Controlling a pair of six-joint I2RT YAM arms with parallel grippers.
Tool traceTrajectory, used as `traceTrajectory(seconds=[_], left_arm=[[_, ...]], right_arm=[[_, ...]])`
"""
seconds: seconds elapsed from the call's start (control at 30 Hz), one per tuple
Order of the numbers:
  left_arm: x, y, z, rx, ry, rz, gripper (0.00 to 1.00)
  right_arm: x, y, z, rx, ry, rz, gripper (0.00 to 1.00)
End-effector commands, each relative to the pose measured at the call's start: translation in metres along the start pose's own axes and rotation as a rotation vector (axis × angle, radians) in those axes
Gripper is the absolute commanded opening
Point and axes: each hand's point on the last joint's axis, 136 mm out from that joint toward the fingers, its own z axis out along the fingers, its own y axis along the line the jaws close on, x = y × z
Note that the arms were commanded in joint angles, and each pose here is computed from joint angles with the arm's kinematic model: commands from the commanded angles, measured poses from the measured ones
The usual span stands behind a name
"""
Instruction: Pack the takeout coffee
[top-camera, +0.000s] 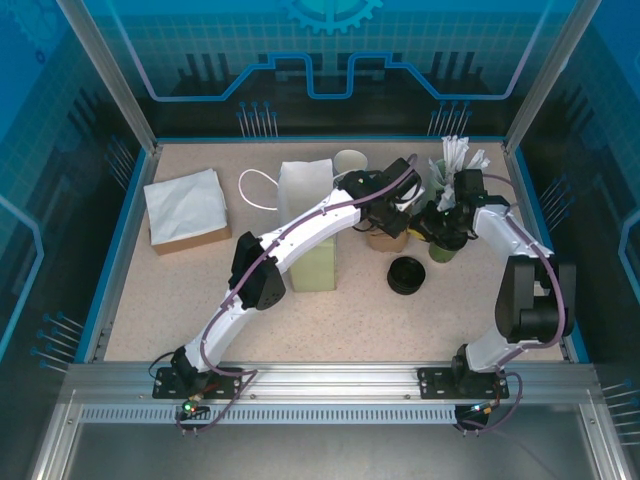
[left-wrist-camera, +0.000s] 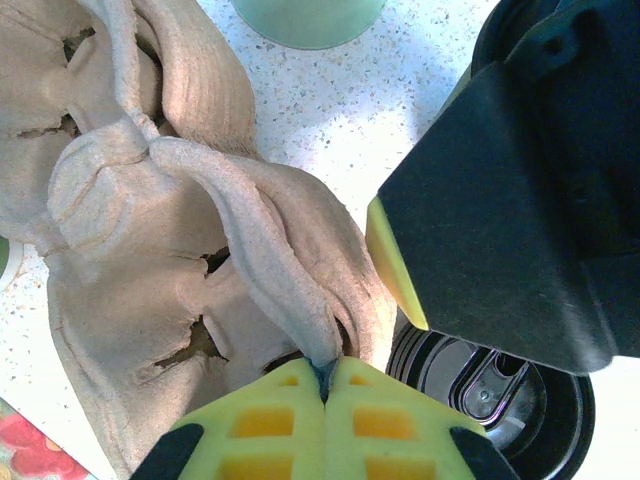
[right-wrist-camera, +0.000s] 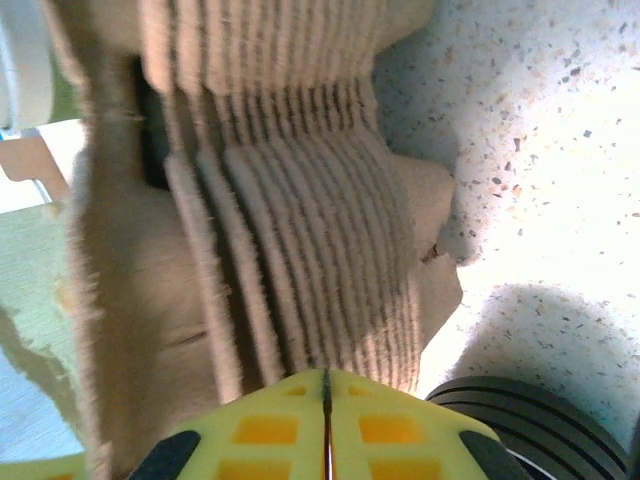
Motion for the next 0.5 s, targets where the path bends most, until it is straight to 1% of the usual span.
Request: traceTrajectory(seconds=[0.0,0.13,0.17,0.47], left_arm=[[-0.029,-0.003,-0.041,0.008,-0.112,0.027,0.00],[-0.029,-0.003,-0.040,0.009,-0.113,0.024,0.00],[-0.029,-0.003,-0.039,0.010,-0.112,0.023,0.00],[-0.029,-0.004,-0.039,0.012,-0.115,0.023,0.00]], right_arm=[[-0.005,0.024,-0.020,-0.038,-0.067,-0.065,0.14],[-0.006,0.028,-0.025,-0.051,-0.094,-0.073,0.29],[-0.006,0.028,-0.023,-0.055,-0.086,-0.071,0.31],[-0.003,0.023,0.001,-0.069,-0.015,-0.046,0.32]])
